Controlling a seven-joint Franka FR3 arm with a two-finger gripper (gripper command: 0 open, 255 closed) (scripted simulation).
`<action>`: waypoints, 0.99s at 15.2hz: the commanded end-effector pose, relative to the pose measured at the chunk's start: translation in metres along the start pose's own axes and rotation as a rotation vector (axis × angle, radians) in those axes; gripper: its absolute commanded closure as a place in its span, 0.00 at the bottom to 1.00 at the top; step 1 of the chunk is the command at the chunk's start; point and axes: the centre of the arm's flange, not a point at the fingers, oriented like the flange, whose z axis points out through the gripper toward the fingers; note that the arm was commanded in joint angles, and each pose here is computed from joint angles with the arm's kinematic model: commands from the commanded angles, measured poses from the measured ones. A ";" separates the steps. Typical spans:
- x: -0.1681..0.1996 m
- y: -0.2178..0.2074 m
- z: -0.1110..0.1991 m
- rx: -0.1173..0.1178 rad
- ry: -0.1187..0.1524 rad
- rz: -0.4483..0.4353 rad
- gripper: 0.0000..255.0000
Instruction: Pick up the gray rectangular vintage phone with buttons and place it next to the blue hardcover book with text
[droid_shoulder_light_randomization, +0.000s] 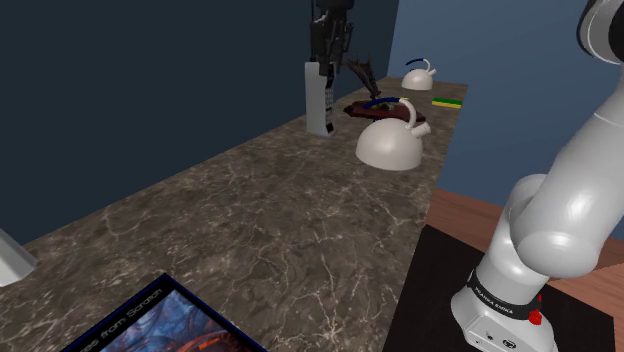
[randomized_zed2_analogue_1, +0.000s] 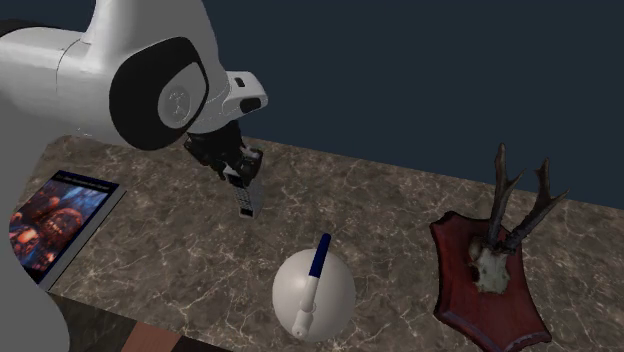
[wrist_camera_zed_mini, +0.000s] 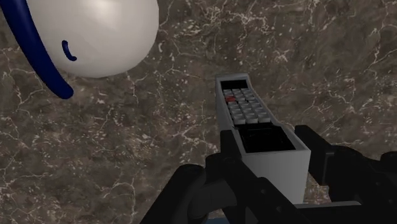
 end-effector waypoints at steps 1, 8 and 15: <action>-0.012 -0.024 -0.001 -0.001 0.001 0.002 1.00; -0.051 -0.108 -0.001 -0.001 0.001 0.002 1.00; -0.089 -0.192 -0.002 -0.001 0.001 0.002 1.00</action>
